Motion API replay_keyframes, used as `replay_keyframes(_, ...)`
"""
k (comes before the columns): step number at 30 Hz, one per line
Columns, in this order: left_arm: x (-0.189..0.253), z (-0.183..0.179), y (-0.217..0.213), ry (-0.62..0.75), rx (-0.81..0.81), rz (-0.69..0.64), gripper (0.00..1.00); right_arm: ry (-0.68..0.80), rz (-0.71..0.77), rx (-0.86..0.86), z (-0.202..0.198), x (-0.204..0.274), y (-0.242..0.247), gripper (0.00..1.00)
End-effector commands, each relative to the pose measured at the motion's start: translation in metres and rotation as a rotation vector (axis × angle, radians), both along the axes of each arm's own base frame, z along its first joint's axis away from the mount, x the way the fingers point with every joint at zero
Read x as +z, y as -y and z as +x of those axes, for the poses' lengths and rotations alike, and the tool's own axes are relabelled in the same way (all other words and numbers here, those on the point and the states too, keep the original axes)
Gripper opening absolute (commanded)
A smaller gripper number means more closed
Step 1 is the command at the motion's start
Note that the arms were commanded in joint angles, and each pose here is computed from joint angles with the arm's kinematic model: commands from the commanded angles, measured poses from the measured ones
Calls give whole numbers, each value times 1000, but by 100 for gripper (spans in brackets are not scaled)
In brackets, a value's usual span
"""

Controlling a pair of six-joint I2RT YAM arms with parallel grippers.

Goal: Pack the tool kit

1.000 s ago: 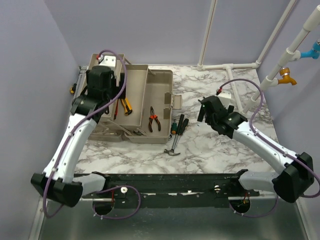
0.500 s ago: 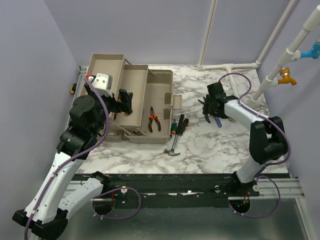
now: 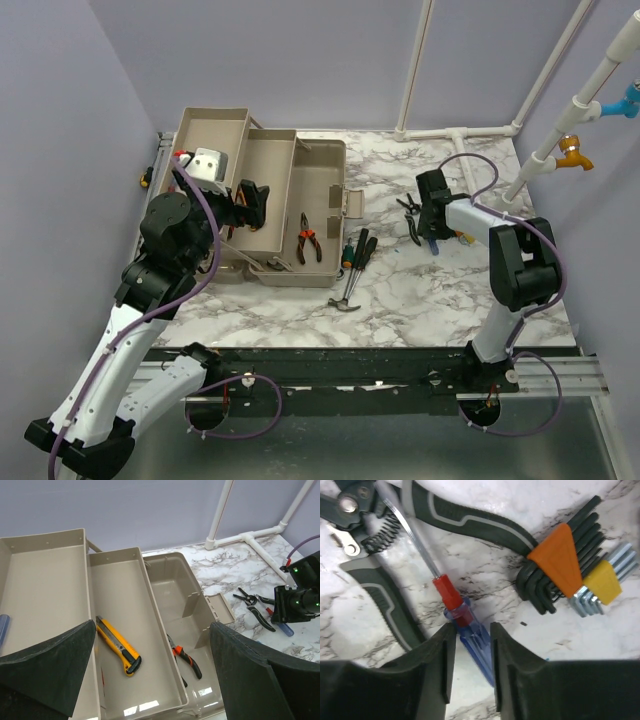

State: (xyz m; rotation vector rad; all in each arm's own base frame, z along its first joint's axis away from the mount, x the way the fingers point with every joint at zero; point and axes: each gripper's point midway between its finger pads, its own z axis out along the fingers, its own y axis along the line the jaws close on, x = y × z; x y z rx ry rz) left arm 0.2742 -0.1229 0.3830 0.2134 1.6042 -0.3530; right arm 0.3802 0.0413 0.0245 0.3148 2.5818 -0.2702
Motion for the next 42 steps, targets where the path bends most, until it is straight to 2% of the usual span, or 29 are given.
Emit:
replay_keyframes(1,5,-2,9,16,-47,-8,99,-35,38,6,-7,-19,-4,28)
replay_keyframes(4,3,-3,14,12,-75,-6,99,-20,84,30,-5,-12,-13,7)
replay_keyframes(6,1,-4,21,10,-116,0,98,3,108,41,-4,-1,-17,1)
replay_keyframes(10,-5,-13,50,-11,-283,-11,98,88,194,79,0,38,-31,1)
replay_keyframes(15,-5,-29,84,-118,-462,-136,98,253,397,183,0,110,-66,1)
replay_keyframes(20,-19,-42,117,-257,-597,-281,96,433,736,335,-12,191,-120,1)
replay_keyframes(25,-33,-47,148,-341,-665,-321,92,582,1130,518,-42,272,-166,1)
replay_keyframes(28,-32,-50,163,-359,-715,-351,86,652,1293,601,-63,300,-176,1)
replay_keyframes(32,-31,-50,180,-375,-756,-363,84,666,1382,648,-78,316,-182,1)
replay_keyframes(42,-29,-36,218,-437,-827,-404,72,675,1424,717,-99,334,-189,1)
